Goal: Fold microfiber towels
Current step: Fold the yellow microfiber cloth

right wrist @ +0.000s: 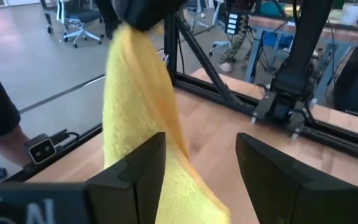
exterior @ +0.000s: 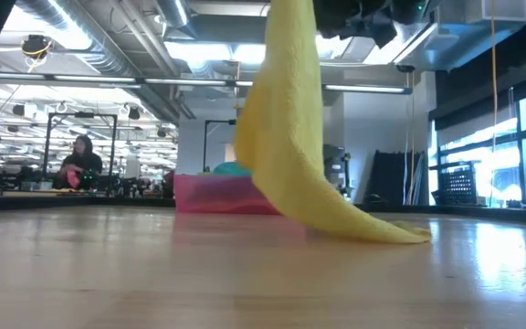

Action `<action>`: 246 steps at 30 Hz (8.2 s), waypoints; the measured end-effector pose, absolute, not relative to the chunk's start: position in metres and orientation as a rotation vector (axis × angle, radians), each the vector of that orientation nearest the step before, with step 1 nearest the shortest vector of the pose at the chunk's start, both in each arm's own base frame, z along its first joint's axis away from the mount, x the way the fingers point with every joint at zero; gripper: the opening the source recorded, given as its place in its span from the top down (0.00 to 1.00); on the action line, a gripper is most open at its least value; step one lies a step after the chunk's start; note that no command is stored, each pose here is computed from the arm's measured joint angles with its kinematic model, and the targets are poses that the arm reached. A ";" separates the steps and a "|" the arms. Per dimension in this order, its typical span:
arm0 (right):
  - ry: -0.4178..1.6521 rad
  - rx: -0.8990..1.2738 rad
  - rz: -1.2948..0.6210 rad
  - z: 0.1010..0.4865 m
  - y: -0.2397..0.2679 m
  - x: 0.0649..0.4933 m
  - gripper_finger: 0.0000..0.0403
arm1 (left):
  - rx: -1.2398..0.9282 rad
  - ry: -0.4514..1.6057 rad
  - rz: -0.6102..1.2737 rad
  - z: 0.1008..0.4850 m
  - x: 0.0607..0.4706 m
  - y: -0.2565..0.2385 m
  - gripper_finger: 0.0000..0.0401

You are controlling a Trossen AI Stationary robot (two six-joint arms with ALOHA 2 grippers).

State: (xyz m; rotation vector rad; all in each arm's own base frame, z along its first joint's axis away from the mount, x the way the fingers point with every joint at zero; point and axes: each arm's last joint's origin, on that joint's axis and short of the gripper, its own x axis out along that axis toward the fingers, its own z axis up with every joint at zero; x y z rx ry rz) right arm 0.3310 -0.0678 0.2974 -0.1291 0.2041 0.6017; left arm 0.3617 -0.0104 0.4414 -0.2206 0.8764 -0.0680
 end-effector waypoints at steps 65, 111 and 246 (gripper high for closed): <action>0.144 0.132 0.477 0.373 -0.039 0.347 0.51 | -0.367 0.764 -0.393 0.496 0.290 -0.063 1.00; 0.620 0.264 0.658 0.229 -0.014 0.336 0.51 | -0.300 1.031 -0.351 0.375 0.338 -0.089 1.00; 0.647 0.403 0.743 0.415 0.048 0.266 0.98 | -0.099 0.500 -0.246 0.443 0.327 -0.025 0.75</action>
